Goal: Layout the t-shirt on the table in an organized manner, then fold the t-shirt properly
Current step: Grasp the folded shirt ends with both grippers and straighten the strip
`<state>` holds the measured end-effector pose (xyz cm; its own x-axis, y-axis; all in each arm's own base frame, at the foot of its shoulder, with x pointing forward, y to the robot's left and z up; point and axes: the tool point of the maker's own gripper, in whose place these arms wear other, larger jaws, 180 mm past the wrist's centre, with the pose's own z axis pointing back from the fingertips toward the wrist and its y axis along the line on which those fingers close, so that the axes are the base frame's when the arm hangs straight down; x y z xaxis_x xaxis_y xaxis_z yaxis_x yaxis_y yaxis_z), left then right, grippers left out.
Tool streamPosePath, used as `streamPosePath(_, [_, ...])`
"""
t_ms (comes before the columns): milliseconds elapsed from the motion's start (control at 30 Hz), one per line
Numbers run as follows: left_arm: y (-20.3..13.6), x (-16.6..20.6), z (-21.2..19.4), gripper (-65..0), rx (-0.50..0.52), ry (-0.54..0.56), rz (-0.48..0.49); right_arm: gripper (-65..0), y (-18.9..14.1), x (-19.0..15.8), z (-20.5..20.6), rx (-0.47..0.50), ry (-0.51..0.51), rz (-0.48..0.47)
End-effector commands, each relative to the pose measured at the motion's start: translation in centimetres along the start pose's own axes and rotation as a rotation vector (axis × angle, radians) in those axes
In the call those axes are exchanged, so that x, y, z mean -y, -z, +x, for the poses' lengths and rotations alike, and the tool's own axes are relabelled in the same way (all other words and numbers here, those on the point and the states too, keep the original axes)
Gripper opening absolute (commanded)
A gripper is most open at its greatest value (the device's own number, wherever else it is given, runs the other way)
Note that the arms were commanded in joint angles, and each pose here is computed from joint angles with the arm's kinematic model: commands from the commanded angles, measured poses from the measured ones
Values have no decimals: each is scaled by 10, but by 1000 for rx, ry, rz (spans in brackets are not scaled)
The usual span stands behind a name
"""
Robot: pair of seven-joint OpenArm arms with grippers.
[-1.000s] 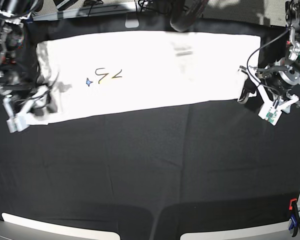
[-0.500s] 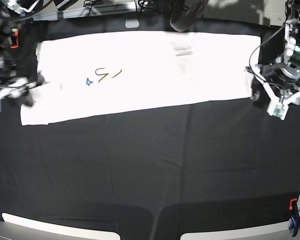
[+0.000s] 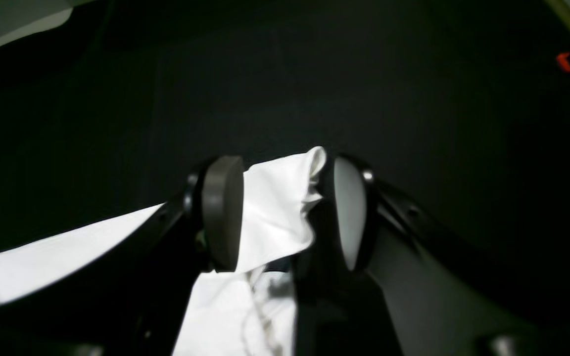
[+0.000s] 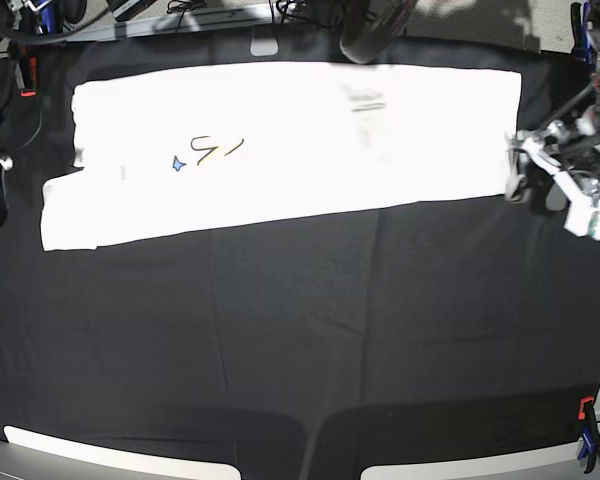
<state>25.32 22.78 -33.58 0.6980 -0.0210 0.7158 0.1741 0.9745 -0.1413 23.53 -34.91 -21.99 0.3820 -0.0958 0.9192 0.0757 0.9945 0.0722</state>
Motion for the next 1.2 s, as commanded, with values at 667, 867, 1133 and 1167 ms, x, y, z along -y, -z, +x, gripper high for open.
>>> streamPosePath(667, [10, -8, -95, -276, -5, -499, -250, -360, -2, -6, 15, 63, -12, 22])
streamPosePath(867, [15, 14, -101, -276, -5, -559, -332, -360, -2, -10, 19, 84, -3, 46])
streamPosePath(1133, [19, 33, -109, -281, -26, -581, -369, -360, -2, -12, 20, 92, 0, 54])
streamPosePath(1167, [19, 35, -110, -285, -30, -583, -374, -360, -2, -12, 20, 92, 0, 54])
